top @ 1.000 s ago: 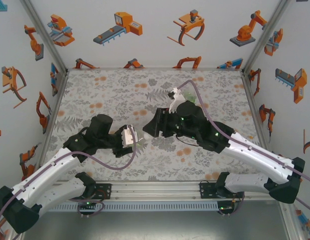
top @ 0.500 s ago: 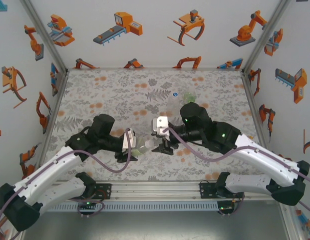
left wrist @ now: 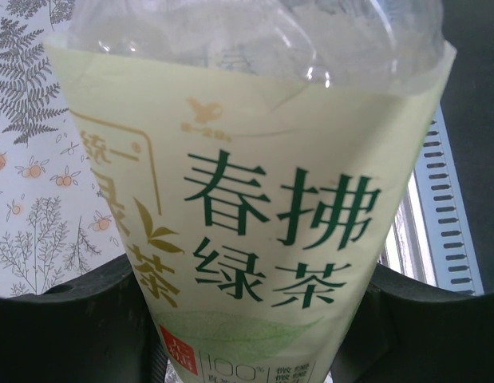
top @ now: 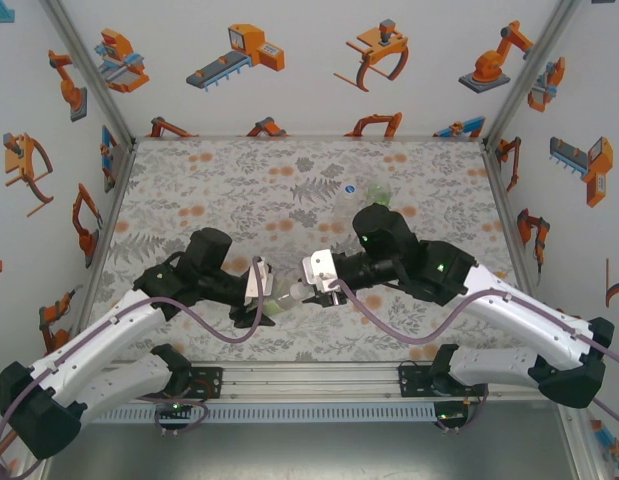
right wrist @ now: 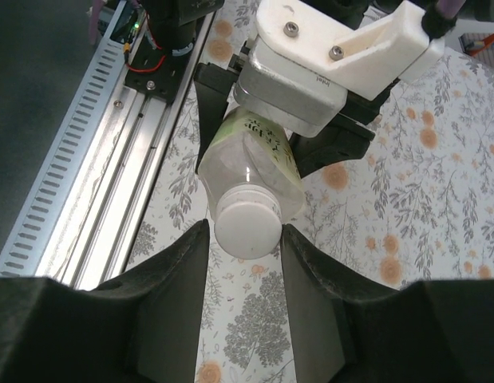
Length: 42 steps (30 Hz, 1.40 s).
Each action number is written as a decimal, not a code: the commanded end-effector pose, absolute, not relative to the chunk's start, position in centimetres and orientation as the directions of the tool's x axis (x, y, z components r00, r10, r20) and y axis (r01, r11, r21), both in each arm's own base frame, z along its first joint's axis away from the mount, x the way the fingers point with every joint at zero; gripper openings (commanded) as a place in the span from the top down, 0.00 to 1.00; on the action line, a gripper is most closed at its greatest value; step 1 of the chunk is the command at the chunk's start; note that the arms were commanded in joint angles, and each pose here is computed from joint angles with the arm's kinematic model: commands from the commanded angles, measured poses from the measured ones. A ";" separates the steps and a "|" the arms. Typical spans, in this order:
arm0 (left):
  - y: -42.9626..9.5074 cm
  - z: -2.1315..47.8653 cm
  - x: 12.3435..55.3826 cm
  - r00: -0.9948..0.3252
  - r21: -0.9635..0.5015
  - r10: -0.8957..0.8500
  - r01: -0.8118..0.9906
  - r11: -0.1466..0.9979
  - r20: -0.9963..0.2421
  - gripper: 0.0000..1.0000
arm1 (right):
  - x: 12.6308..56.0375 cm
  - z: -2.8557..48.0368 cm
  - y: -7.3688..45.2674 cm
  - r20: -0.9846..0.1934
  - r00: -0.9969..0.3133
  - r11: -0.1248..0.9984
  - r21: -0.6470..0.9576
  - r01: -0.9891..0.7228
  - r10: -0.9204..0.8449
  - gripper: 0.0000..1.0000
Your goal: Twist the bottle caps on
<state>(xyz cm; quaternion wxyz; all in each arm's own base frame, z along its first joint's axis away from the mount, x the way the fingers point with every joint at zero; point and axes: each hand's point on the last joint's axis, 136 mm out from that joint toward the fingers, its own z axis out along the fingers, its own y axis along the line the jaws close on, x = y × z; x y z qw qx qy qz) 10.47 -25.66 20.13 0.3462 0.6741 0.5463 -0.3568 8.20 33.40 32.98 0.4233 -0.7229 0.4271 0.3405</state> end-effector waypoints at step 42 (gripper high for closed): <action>-23.9 19.4 16.7 0.115 0.259 0.655 0.957 0.128 -0.747 1.00 | 20.9 29.0 31.5 -0.438 -0.804 0.556 0.815 -0.166 0.403 0.95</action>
